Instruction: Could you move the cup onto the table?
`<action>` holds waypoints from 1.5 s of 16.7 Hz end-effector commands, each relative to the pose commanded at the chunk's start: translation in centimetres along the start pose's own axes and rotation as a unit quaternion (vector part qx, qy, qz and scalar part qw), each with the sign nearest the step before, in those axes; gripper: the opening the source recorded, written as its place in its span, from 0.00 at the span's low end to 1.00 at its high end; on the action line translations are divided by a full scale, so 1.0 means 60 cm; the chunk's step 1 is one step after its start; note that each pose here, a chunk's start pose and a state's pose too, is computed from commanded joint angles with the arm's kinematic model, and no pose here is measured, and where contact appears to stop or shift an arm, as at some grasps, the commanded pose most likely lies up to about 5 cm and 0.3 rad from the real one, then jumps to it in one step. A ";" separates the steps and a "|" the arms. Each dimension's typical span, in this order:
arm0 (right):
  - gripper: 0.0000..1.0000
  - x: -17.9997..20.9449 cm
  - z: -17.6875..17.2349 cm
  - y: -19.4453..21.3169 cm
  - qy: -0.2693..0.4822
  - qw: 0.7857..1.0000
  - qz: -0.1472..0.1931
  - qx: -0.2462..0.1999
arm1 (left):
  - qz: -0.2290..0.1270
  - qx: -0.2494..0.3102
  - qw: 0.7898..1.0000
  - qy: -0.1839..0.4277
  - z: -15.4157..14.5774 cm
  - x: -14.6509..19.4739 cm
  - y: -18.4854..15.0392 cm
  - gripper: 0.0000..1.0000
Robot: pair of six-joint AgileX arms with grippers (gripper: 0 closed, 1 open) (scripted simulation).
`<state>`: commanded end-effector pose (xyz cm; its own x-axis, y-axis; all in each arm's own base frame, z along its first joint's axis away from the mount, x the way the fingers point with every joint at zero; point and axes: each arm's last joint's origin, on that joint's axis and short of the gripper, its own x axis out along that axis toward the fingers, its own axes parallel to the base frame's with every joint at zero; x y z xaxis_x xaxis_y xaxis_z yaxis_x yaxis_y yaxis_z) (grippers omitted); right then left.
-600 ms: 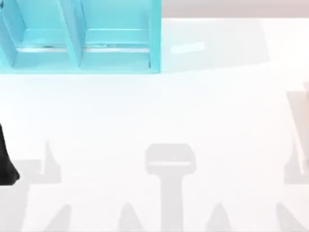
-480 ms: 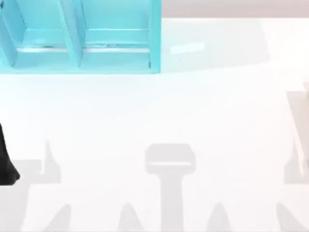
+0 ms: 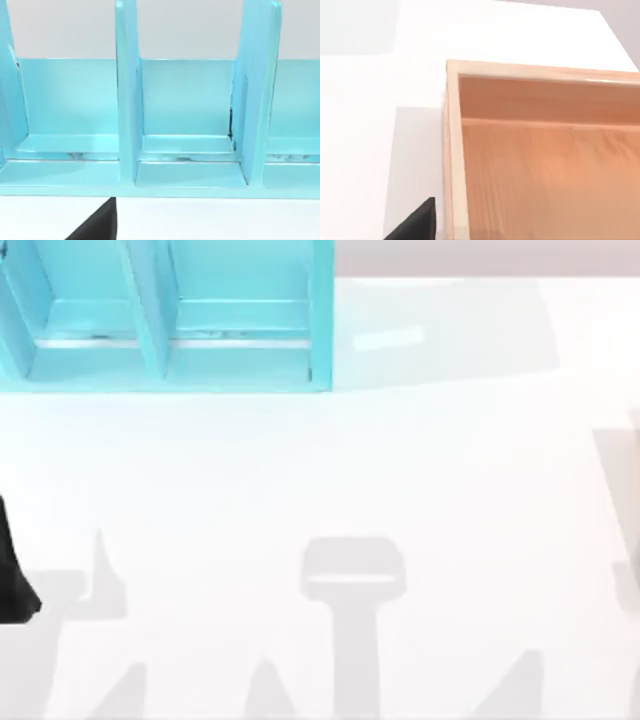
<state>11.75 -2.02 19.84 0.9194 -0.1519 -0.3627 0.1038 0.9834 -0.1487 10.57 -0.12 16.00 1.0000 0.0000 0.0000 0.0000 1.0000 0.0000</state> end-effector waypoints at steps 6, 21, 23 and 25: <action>1.00 0.038 0.076 -0.069 0.253 0.966 -0.021 -0.040 | 0.000 0.000 1.000 0.000 0.000 0.000 0.000 1.00; 1.00 0.137 0.108 -0.235 0.557 0.826 0.089 0.004 | 0.000 0.000 1.000 0.000 0.000 0.000 0.000 1.00; 1.00 0.137 0.108 -0.235 0.557 0.826 0.089 0.004 | 0.000 0.000 1.000 0.000 0.000 0.000 0.000 1.00; 1.00 0.137 0.108 -0.233 0.556 0.827 0.089 0.002 | 0.000 0.000 1.000 0.000 0.000 0.000 0.000 1.00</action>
<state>20.31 -16.39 24.88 0.0039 -0.0004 -1.0000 0.0083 1.0000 -0.0004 10.57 -0.12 16.00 1.0000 0.0000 0.0000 0.0000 1.0000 0.0000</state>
